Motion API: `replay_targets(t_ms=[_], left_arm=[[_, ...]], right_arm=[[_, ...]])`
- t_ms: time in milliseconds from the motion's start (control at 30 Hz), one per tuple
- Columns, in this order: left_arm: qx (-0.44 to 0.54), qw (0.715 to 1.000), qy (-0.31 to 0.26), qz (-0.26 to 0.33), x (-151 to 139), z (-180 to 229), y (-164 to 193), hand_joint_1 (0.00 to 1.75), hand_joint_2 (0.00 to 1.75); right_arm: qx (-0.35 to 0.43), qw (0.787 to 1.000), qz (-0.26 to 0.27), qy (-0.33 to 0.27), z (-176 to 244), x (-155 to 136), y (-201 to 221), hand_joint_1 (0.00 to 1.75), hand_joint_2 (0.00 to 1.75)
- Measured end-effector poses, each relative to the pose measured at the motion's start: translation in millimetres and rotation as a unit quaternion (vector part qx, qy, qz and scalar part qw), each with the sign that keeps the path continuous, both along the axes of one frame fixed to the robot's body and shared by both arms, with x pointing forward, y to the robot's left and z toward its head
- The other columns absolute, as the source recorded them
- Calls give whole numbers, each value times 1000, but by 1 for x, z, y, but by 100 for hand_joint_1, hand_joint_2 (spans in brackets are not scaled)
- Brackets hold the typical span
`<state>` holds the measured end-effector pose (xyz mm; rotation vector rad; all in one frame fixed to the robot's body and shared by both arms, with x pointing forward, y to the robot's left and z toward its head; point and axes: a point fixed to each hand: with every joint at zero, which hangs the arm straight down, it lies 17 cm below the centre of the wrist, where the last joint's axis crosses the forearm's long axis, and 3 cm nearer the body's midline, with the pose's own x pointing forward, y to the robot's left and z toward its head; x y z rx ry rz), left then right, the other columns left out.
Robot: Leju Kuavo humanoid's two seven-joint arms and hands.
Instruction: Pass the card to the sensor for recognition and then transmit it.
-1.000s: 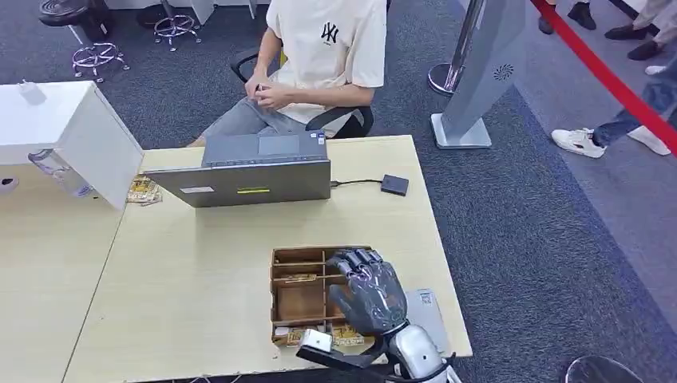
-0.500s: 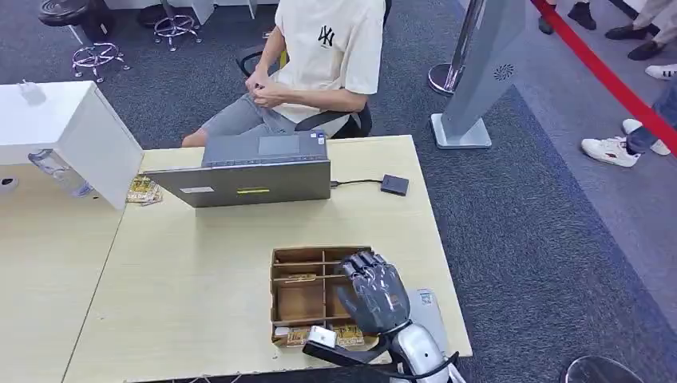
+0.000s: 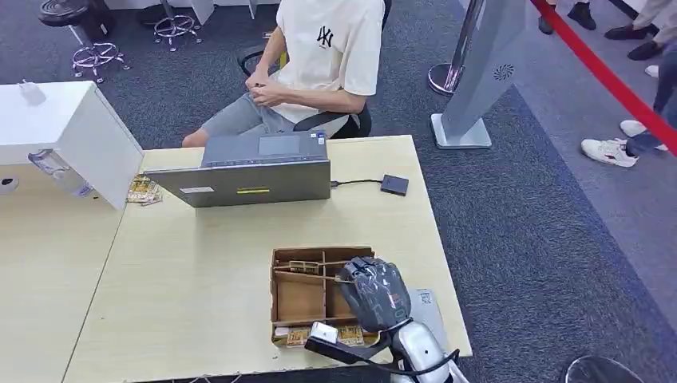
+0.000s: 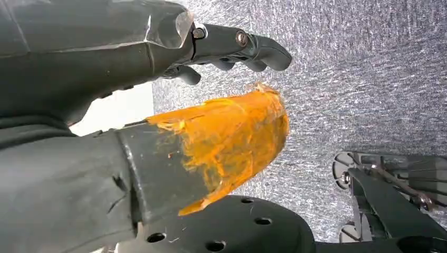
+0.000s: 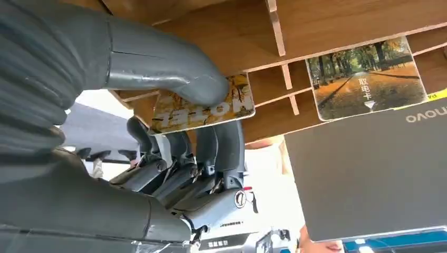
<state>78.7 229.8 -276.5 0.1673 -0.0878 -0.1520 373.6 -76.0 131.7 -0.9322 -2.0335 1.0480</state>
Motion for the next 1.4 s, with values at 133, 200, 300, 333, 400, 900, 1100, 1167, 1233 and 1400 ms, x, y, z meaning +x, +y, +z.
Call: replay_targets(t_ms=[133, 200, 300, 333, 400, 900, 1100, 1167, 1233, 1400], left_arm=[[0, 1000, 0, 0, 0, 0, 0, 0, 0], [0, 1000, 0, 1, 0, 0, 0, 0, 0], [-1, 1000, 1, 5, 0, 0, 0, 0, 0], [-1, 1000, 1, 6, -1, 0, 0, 0, 0], [-1, 1000, 1, 8, -1, 0, 0, 0, 0], [-3, 1000, -3, 10, 0, 0, -2, 0, 0], [-5, 1000, -2, 7, -1, 0, -4, 0, 0], [-5, 1000, -1, 6, -1, 0, -5, 0, 0], [-6, 1000, 1, 3, -2, 0, -6, 0, 0], [-7, 1000, 6, -8, -4, 0, -9, 0, 0]], right_arm=[[0, 1000, -1, -1, 1, 1, 0, 162, 175], [0, 1000, -2, -2, 2, 1, -1, 175, 175], [1, 1000, 6, -14, 8, -1, 1, 175, 175], [5, 1000, 9, -21, 14, -3, -1, 175, 175], [23, 999, 21, -39, 29, -8, 0, 175, 175], [282, 946, -18, -158, 163, -34, -74, 175, 175], [355, 921, -22, -160, 181, -39, -99, 175, 175], [356, 920, -21, -163, 183, -41, -101, 175, 175], [354, 921, -18, -165, 184, -42, -100, 175, 175], [330, 928, -4, -172, 188, -43, -87, 175, 175]])
